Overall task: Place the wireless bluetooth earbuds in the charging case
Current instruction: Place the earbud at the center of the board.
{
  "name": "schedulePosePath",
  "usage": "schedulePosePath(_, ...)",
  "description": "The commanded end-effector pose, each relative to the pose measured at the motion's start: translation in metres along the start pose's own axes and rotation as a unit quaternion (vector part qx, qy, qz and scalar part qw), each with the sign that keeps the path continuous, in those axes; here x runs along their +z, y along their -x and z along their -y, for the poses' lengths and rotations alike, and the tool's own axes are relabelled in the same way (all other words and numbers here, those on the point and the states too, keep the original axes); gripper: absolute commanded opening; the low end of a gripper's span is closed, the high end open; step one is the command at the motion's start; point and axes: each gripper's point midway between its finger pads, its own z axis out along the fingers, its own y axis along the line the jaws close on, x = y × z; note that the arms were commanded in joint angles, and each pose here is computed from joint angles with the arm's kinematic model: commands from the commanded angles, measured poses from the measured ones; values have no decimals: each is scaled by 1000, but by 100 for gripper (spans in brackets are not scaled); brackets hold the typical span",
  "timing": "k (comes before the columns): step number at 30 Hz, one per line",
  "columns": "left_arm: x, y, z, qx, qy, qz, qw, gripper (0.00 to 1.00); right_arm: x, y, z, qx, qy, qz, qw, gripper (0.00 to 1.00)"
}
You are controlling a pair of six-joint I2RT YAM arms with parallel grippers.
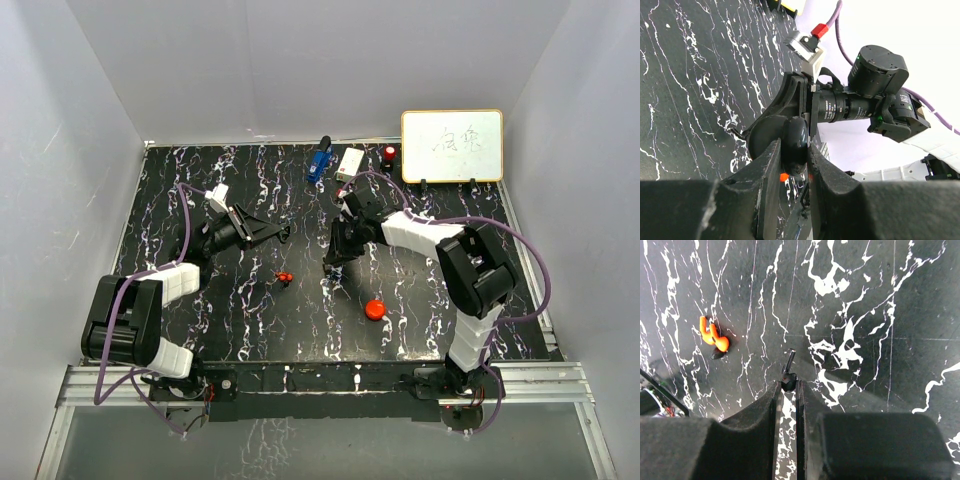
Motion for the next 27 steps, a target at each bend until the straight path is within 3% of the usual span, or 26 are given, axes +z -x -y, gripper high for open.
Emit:
schedulePosePath(1, -4, 3, 17, 29, -19, 9, 999, 0, 4, 22, -5, -2, 18, 42, 999, 10)
schedulePosePath(9, -3, 0, 12, 25, -17, 8, 1000, 0, 13, 28, 2, 12, 22, 49, 999, 14)
schedulePosePath(16, -3, 0, 9, 23, -15, 7, 1000, 0, 15, 33, 0, 13, 34, 54, 998, 32)
schedulePosePath(27, -3, -1, 9, 23, -14, 8, 1000, 0, -3, 44, -6, -15, 30, 87, 996, 44)
